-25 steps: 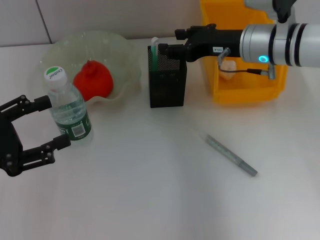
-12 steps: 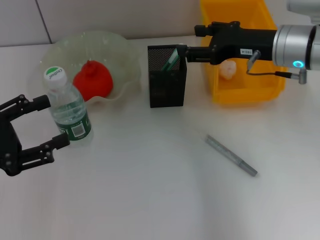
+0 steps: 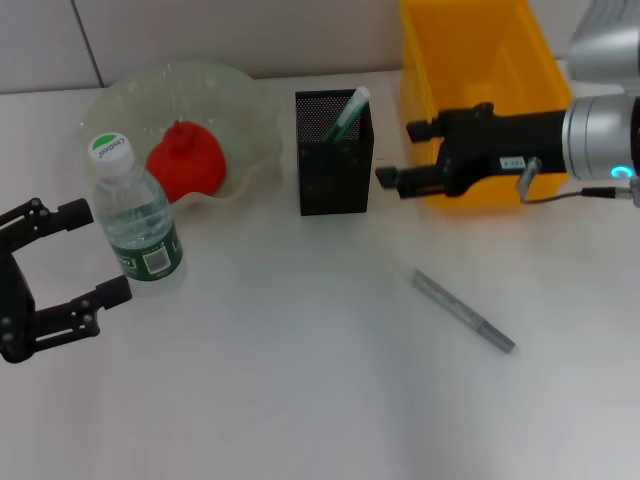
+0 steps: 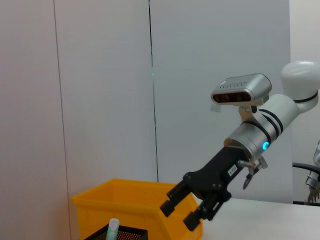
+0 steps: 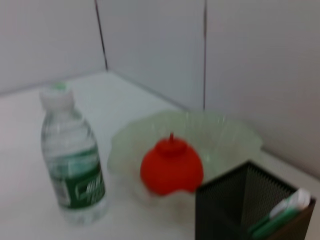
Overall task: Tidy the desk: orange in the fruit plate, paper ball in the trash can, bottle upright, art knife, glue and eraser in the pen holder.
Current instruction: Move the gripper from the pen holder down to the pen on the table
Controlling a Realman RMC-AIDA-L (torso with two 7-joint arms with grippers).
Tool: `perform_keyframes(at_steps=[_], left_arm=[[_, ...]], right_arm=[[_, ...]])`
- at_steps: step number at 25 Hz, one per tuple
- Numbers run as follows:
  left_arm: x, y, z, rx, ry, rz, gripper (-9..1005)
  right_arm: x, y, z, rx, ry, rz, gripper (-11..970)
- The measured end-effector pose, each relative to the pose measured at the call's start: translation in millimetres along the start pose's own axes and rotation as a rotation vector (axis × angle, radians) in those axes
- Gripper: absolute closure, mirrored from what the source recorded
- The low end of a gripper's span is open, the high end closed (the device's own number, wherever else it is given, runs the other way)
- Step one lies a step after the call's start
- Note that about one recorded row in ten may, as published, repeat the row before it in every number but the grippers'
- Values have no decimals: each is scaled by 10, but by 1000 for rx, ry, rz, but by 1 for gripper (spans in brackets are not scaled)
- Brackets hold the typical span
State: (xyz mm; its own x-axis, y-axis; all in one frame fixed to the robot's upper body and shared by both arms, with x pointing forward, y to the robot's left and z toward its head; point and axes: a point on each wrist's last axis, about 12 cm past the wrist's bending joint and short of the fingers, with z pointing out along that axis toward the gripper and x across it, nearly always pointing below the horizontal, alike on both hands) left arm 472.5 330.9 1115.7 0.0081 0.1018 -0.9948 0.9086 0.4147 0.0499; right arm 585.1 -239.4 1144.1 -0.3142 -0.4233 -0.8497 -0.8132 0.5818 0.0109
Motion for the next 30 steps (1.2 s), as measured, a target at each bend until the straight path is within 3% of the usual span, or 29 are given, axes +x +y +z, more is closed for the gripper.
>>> perform_keyframes(at_steps=[5,8,18,24,30], left_arm=[[18,-29,-34,-3,3,-7,160],[34,-63,-55,-1,1,-15,161],[43,-83,-61,-3,-6,-21,162],[44,-85,-55,-3,-9,-10,163],[48,-95,-53,0,-17,-4,164]], right_arm=[[-80,150,-54,10,52,-25,183],[-251,279,-204,11,71,-19,183],[-357,294,-307,40,108,99,183],[-395,281,-283,82,233,232,184],[-443,320,-267,69,327,262,184]])
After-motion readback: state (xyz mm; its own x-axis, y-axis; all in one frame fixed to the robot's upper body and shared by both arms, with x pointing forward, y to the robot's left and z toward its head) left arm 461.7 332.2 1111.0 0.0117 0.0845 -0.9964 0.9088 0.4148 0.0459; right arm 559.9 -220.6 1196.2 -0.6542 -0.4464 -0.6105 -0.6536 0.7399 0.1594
